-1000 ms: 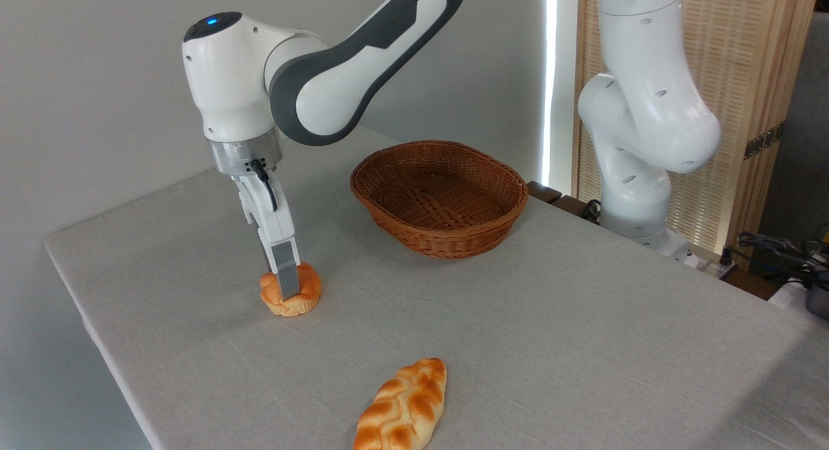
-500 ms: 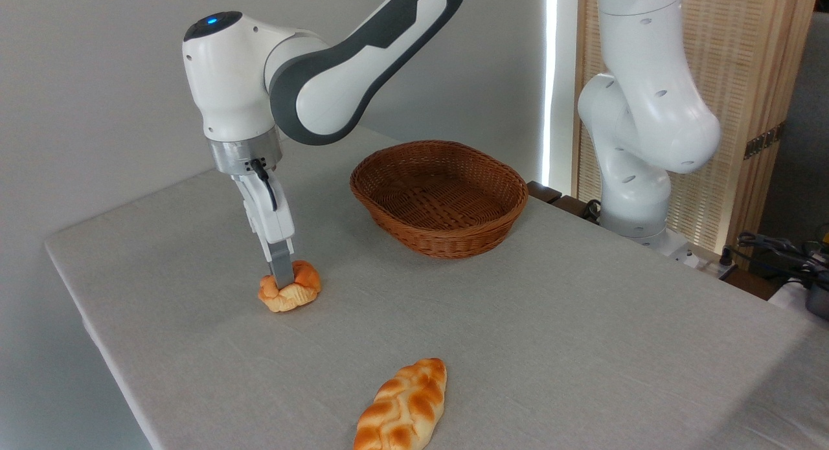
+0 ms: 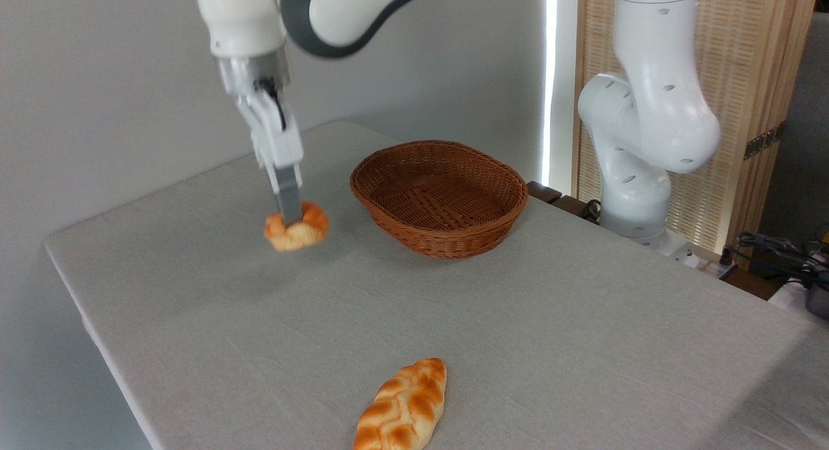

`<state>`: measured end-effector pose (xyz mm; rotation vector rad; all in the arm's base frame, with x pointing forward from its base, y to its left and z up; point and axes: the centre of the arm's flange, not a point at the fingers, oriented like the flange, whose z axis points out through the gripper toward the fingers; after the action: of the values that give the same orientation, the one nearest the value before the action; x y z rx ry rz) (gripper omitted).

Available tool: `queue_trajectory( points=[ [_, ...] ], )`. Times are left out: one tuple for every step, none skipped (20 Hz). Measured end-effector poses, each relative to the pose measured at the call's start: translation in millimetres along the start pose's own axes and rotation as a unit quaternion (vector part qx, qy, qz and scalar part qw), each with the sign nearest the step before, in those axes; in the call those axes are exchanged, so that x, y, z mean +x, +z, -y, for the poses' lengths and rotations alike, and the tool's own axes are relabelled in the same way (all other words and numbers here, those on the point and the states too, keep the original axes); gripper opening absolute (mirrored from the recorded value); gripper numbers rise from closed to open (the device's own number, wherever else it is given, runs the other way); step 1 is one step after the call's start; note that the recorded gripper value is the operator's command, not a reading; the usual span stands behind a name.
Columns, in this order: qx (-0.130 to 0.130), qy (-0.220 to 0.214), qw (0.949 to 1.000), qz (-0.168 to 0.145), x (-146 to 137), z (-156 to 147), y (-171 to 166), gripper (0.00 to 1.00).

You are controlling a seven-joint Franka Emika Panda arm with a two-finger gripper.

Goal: Put bread into the basket
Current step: 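Lift the bun and carry it over the wicker basket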

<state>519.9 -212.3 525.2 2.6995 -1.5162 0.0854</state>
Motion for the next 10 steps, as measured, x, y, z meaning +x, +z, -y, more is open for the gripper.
queue_trajectory(
  points=[
    [-0.005, 0.006, 1.0000, 0.003, -1.7, -12.4, -11.9, 0.15],
    [-0.011, 0.013, 0.9998, 0.009, -4.1, -25.8, -22.7, 0.15],
    [-0.019, 0.021, 0.9994, 0.018, -6.6, -40.8, -32.6, 0.15],
    [-0.026, 0.031, 0.9988, 0.028, -8.8, -56.5, -40.8, 0.15],
    [-0.033, 0.043, 0.9977, 0.040, -10.9, -73.6, -47.8, 0.15],
    [-0.039, 0.056, 0.9963, 0.051, -12.1, -91.5, -53.3, 0.17],
    [-0.042, 0.071, 0.9949, 0.058, -12.9, -109.3, -57.7, 0.20],
    [-0.042, 0.083, 0.9938, 0.062, -14.6, -125.1, -61.0, 0.26],
    [-0.040, 0.093, 0.9927, 0.065, -18.2, -139.8, -62.9, 0.37],
    [-0.040, 0.102, 0.9917, 0.068, -22.6, -151.9, -62.0, 0.41]
  ],
)
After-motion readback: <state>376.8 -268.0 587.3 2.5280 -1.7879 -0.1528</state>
